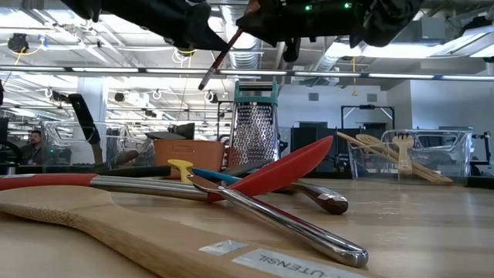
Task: Pick & Place Kitchen Items
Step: Put the left dark brown wooden spoon into the right transparent bin
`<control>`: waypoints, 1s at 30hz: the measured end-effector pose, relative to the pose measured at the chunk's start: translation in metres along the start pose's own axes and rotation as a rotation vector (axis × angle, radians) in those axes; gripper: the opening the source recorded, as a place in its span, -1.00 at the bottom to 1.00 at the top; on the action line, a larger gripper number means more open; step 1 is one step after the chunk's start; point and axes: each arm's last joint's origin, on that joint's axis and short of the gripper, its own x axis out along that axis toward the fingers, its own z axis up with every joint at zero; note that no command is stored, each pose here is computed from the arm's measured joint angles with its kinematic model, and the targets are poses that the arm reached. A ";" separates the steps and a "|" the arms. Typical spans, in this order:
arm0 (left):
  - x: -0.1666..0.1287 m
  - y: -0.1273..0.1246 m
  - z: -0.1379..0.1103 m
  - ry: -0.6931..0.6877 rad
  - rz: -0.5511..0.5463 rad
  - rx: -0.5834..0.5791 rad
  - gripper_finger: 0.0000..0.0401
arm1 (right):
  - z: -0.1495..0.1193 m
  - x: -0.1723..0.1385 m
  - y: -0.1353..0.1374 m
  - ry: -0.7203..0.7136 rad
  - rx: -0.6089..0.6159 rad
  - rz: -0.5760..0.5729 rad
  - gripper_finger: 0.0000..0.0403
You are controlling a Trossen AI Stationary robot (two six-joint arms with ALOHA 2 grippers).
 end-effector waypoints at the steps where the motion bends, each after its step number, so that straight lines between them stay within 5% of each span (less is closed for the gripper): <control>1: -0.001 0.001 0.001 -0.003 0.004 -0.003 -0.86 | 0.001 -0.001 -0.001 0.007 -0.006 -0.001 -0.90; 11: -0.007 0.009 0.008 -0.028 0.015 -0.076 -0.74 | 0.012 -0.010 -0.010 0.087 -0.038 -0.008 -0.90; 20: -0.008 0.006 -0.007 0.031 0.007 -0.024 -0.45 | 0.032 -0.060 -0.038 0.133 0.002 -0.061 -0.90; 30: -0.010 0.005 -0.017 0.049 0.001 -0.013 -0.47 | 0.056 -0.128 -0.067 0.239 0.034 -0.335 -0.90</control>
